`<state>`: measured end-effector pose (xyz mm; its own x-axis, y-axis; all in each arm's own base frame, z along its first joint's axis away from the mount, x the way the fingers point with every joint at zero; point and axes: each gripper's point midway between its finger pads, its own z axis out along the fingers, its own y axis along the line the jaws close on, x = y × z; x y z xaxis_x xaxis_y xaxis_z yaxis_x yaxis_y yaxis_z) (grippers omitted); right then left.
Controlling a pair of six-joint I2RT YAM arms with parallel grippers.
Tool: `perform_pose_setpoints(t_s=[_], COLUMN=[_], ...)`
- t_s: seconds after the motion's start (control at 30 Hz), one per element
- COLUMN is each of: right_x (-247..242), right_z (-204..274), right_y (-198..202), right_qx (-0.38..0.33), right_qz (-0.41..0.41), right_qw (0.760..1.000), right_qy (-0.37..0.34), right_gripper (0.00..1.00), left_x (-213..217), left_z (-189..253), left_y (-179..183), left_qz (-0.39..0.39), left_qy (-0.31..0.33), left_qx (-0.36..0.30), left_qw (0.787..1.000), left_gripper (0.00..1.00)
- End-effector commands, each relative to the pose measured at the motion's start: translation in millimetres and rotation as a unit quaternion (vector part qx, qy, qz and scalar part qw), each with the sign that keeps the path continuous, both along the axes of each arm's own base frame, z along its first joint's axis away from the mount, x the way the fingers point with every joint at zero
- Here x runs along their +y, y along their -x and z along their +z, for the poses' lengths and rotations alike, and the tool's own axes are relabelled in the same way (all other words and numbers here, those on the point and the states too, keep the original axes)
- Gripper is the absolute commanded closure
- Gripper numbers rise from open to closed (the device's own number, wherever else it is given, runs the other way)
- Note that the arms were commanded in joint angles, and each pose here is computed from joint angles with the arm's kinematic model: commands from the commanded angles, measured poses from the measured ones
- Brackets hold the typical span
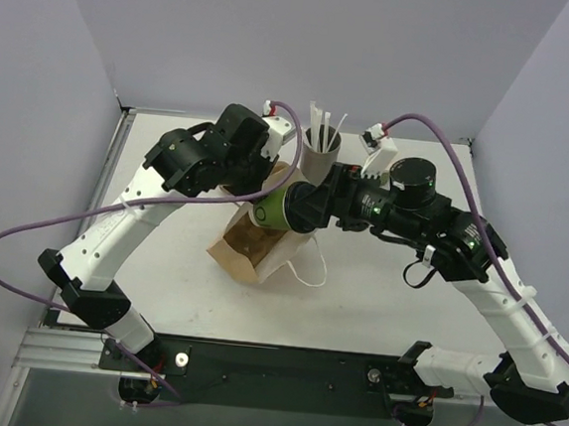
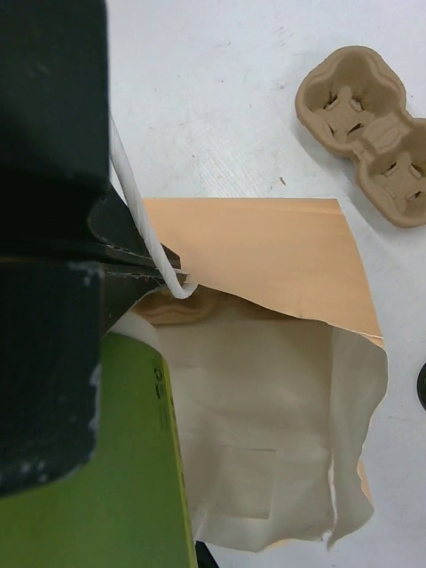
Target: Pack the takeout coffee
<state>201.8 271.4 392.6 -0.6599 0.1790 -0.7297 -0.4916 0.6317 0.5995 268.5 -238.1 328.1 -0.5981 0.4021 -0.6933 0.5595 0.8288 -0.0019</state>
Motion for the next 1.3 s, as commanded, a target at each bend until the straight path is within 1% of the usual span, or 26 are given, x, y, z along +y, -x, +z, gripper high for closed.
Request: perform_pose_setpoints(t_s=[0.0, 0.1, 0.23, 0.3, 0.37, 0.43, 0.47, 0.53, 0.6, 0.63, 0.67, 0.73, 0.77, 0.83, 0.87, 0.9, 0.93, 1.0, 1.03, 1.13, 1.2, 1.23, 1.27], right_x=[9.3, 15.8, 19.3, 16.5, 15.9, 15.8, 14.1, 12.2, 8.1, 4.1, 3.6, 0.1, -0.5, 0.9, 2.3, 6.5, 9.8, 18.5, 24.4, 36.4, 43.0, 46.3, 49.9], right_z=[-19.2, -39.9, -85.5, -96.1, -112.2, -119.3, -132.8, -137.7, -150.5, -155.0, -156.9, -162.9, -164.6, -165.0, -164.3, -160.8, -157.0, -153.3, -140.0, -128.5, -131.1, -133.3, -131.5], right_y=[-8.5, -10.2, -15.2, -19.1, -19.3, -20.8, -20.0, -23.5, -26.4, -31.2, -33.4, -40.9, -42.9, -47.9, -49.7, -53.6, -55.5, -59.2, -61.9, -68.0, -73.0, -75.1, -77.1], right_qx=[-0.027, -0.039, -0.034, -0.04, -0.045, -0.057, -0.055, -0.07, -0.059, -0.056, -0.048, -0.035, -0.028, -0.008, -0.003, 0.002, 0.002, 0.003, -0.002, 0.002, 0.012, 0.025, 0.03], right_qz=[-0.002, 0.004, -0.007, -0.019, -0.017, -0.018, -0.017, -0.033, -0.051, -0.07, -0.083, -0.11, -0.118, -0.136, -0.138, -0.142, -0.141, -0.133, -0.13, -0.13, -0.136, -0.142, -0.144], right_qw=[0.999, 0.997, 0.996, 0.996, 0.995, 0.994, 0.992, 0.99, 0.99, 0.988, 0.988, 0.984, 0.983, 0.981, 0.982, 0.982, 0.983, 0.984, 0.986, 0.988, 0.988, 0.987, 0.988], right_qy=[0.037, 0.061, 0.079, 0.081, 0.086, 0.095, 0.109, 0.114, 0.12, 0.126, 0.123, 0.133, 0.135, 0.135, 0.132, 0.123, 0.117, 0.114, 0.102, 0.083, 0.074, 0.065, 0.056], right_gripper=[0.41, 0.41, 0.42, 0.42, 0.42, 0.42, 0.42, 0.42, 0.42, 0.42, 0.42, 0.42, 0.42, 0.42, 0.42, 0.42, 0.42, 0.42, 0.42, 0.42, 0.42, 0.42, 0.43], left_x=[-6.0, -12.1, -24.1, -32.1, -42.6, -47.6, -49.8, -55.4, -57.7, -62.0, -62.8, -65.0, -62.6, -64.1, -55.4, -51.5, -51.9, -40.1, -35.3, -20.4, -12.6, -7.2, -4.8], left_z=[19.4, 25.1, 27.1, 22.7, 23.4, 21.1, 20.0, 24.8, 22.1, 24.2, 11.3, 18.3, 5.7, 16.6, 20.8, 26.1, 29.2, 40.7, 44.5, 60.2, 66.2, 63.5, 62.9], left_y=[1.5, 3.0, 6.3, 14.8, 17.5, 20.0, 21.0, 24.4, 30.6, 28.6, 31.0, 33.3, 31.8, 35.7, 29.4, 29.3, 33.2, 27.2, 25.1, 17.5, 13.2, 10.1, 9.7], left_qz=[0.017, 0.012, 0.007, -0.006, -0.016, -0.02, -0.024, -0.03, -0.027, -0.023, -0.014, -0.002, 0.024, 0.04, 0.078, 0.088, 0.091, 0.115, 0.115, 0.118, 0.129, 0.136, 0.14], left_qy=[0.021, 0.039, 0.064, 0.079, 0.1, 0.106, 0.107, 0.122, 0.136, 0.149, 0.147, 0.172, 0.169, 0.192, 0.19, 0.191, 0.188, 0.18, 0.169, 0.141, 0.132, 0.117, 0.115], left_qx=[-0.02, -0.021, -0.019, -0.004, -0.003, -0.003, -0.004, -0.012, -0.005, -0.014, -0.002, -0.021, -0.019, -0.047, -0.071, -0.085, -0.094, -0.124, -0.137, -0.182, -0.204, -0.214, -0.217], left_qw=[0.999, 0.999, 0.998, 0.997, 0.995, 0.994, 0.994, 0.992, 0.99, 0.988, 0.989, 0.985, 0.985, 0.979, 0.976, 0.974, 0.973, 0.969, 0.969, 0.966, 0.961, 0.96, 0.959], left_gripper=[1.0, 1.0, 1.0, 1.0, 1.0, 1.0, 1.0, 1.0, 1.0, 1.0, 1.0, 1.0, 1.0, 1.0, 1.0, 1.0, 1.0, 1.0, 1.0, 1.0, 1.0, 1.0, 1.0])
